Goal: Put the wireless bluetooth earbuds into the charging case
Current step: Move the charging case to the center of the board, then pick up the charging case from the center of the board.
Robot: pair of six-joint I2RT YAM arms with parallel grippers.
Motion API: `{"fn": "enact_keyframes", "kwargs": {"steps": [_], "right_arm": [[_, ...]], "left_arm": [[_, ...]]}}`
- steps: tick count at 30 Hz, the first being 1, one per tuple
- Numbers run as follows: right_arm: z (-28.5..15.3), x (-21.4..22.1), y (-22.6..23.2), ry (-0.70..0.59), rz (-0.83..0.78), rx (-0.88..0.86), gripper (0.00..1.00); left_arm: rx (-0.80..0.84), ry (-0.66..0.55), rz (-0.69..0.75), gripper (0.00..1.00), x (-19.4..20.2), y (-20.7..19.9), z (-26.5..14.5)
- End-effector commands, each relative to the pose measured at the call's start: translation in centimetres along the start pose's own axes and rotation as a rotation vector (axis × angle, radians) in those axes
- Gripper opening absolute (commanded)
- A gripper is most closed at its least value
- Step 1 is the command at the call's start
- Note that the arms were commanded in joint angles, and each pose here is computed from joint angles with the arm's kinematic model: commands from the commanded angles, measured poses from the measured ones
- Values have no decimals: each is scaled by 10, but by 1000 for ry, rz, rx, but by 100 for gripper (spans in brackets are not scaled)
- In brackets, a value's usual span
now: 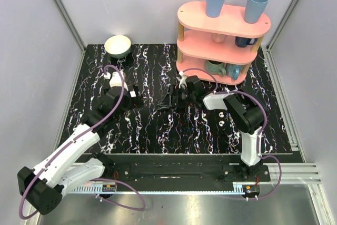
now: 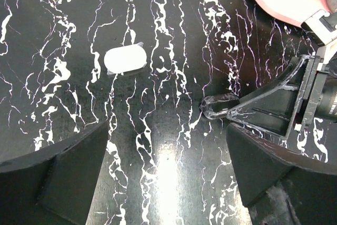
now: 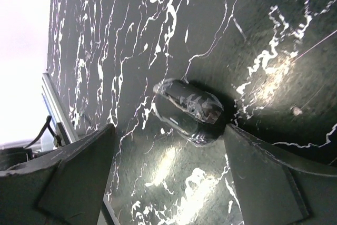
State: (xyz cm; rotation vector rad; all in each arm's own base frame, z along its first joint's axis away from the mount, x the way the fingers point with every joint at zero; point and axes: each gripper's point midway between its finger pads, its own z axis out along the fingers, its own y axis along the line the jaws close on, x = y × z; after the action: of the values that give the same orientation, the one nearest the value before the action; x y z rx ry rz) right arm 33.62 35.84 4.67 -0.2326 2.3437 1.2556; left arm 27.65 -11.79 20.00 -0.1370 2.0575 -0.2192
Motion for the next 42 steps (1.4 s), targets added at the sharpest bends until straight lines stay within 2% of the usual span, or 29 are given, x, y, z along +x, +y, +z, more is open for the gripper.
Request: {"fn": "enact_keyframes", "kwargs": {"steps": [1, 7, 11, 14, 19, 29, 36, 42], "right_arm": [[-7, 24, 7, 63, -35, -16, 92], [-11, 29, 7, 120, -141, 41, 94], [-25, 8, -12, 66, -279, 217, 100], [-35, -8, -18, 29, -408, 278, 100], [-36, -14, -14, 64, -625, 246, 100], [-18, -17, 15, 101, -1049, 56, 100], [0, -10, -1, 199, -1196, 14, 100], [8, 3, -4, 247, -1244, -53, 98]], "left_arm": [[-1, -44, -15, 99, -9, 0, 1], [-17, -47, -3, 99, -8, 4, 3], [-17, -54, 4, 99, -10, 4, 3], [-20, -55, 6, 99, -10, 5, 3], [-15, -55, 6, 99, -9, 6, 1], [-13, -55, 2, 99, -3, 10, 0], [17, -53, -34, 99, 1, 7, -3], [30, -51, -64, 99, 11, 9, -6]]}}
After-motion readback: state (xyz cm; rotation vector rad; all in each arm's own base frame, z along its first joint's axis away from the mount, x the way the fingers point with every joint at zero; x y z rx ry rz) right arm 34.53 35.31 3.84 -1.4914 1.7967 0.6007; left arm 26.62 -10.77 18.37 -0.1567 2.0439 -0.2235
